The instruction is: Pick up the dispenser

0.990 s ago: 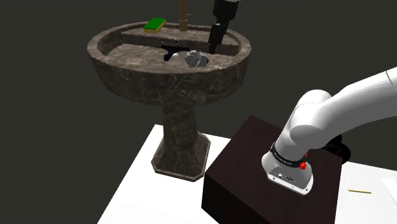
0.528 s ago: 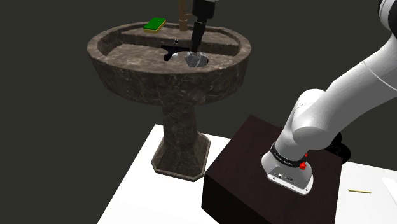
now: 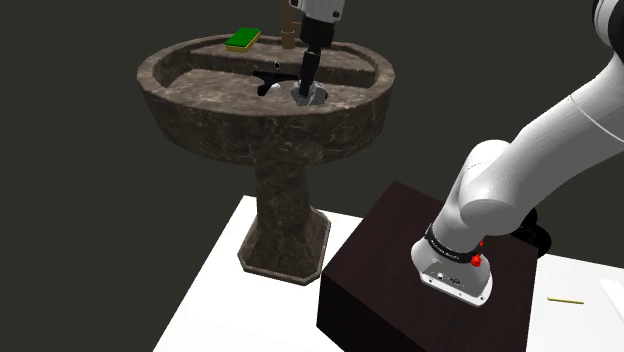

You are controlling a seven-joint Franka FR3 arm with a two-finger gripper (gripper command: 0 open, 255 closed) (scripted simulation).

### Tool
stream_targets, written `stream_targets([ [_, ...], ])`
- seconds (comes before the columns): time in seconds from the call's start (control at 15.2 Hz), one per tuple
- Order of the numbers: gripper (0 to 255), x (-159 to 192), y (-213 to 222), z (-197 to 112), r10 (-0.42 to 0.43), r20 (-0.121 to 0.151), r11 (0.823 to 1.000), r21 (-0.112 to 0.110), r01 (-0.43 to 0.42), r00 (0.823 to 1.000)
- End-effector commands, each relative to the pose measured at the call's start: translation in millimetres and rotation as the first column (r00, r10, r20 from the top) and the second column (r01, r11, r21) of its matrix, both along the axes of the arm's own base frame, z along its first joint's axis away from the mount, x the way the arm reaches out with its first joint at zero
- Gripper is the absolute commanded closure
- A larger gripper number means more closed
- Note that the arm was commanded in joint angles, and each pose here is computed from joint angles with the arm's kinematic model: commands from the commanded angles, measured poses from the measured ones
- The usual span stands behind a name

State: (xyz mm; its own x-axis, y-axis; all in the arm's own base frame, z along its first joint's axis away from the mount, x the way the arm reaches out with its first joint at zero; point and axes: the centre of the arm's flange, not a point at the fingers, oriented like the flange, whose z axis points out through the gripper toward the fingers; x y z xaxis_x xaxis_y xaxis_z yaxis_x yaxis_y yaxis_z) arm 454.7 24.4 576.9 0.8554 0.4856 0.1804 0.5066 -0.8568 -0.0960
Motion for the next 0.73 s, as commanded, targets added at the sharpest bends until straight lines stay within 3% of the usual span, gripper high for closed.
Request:
stream_targets([
  [0.0,255,0.2,0.0,-1.6,0.000,0.001,1.000,0.000,0.000,1.000],
  [0.66,255,-0.3,0.2,3.8,0.000,0.001,1.000,0.000,0.000,1.000],
])
